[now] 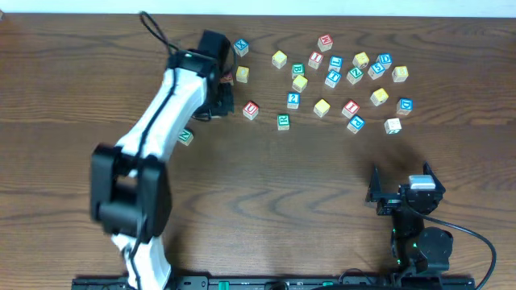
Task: Spell out AI2
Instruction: 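Lift the A block and carry it toward the front center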
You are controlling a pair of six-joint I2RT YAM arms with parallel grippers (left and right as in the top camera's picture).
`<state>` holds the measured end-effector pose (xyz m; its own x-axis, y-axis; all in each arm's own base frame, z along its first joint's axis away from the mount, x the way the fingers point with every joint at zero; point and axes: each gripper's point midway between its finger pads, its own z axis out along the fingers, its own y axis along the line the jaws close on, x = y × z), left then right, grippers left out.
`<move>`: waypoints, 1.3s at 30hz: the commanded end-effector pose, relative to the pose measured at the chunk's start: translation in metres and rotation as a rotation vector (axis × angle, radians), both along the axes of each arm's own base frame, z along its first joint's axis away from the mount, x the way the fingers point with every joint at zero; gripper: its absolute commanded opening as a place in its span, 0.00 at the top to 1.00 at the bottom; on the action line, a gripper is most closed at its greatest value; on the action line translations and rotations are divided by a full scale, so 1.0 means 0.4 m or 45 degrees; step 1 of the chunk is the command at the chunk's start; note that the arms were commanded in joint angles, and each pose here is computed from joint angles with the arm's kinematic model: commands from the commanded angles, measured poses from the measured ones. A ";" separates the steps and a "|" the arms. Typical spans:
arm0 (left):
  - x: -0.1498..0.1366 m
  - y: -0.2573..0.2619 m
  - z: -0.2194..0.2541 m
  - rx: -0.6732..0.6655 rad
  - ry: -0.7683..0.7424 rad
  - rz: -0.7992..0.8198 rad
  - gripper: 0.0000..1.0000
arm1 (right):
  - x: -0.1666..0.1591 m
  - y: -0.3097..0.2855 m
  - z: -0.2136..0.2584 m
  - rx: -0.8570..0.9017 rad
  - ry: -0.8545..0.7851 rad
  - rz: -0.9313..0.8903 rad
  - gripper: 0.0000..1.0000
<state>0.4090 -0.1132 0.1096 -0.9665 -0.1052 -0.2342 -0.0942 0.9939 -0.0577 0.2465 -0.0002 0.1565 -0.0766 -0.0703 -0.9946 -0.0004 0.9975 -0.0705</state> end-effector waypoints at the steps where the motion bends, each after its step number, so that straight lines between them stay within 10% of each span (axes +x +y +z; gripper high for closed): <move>1: -0.025 0.007 0.098 -0.018 -0.083 -0.003 0.79 | -0.001 -0.006 0.000 0.012 -0.001 -0.010 0.01; 12: -0.178 -0.009 0.260 -0.020 -0.245 -0.017 0.87 | -0.001 -0.006 0.000 0.012 -0.001 -0.011 0.01; 20: -0.319 -0.050 0.155 -0.062 -0.217 0.000 0.86 | -0.001 -0.006 0.000 0.012 -0.001 -0.011 0.01; 39: -0.302 -0.113 -0.124 -0.010 0.063 0.019 0.83 | -0.001 -0.006 0.000 0.012 -0.001 -0.010 0.01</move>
<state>0.2906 -0.1544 0.0744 -0.9688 -0.1044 -0.2246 -0.0934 0.9939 -0.0588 0.2465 -0.0002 0.1567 -0.0762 -0.0703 -0.9946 -0.0004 0.9975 -0.0704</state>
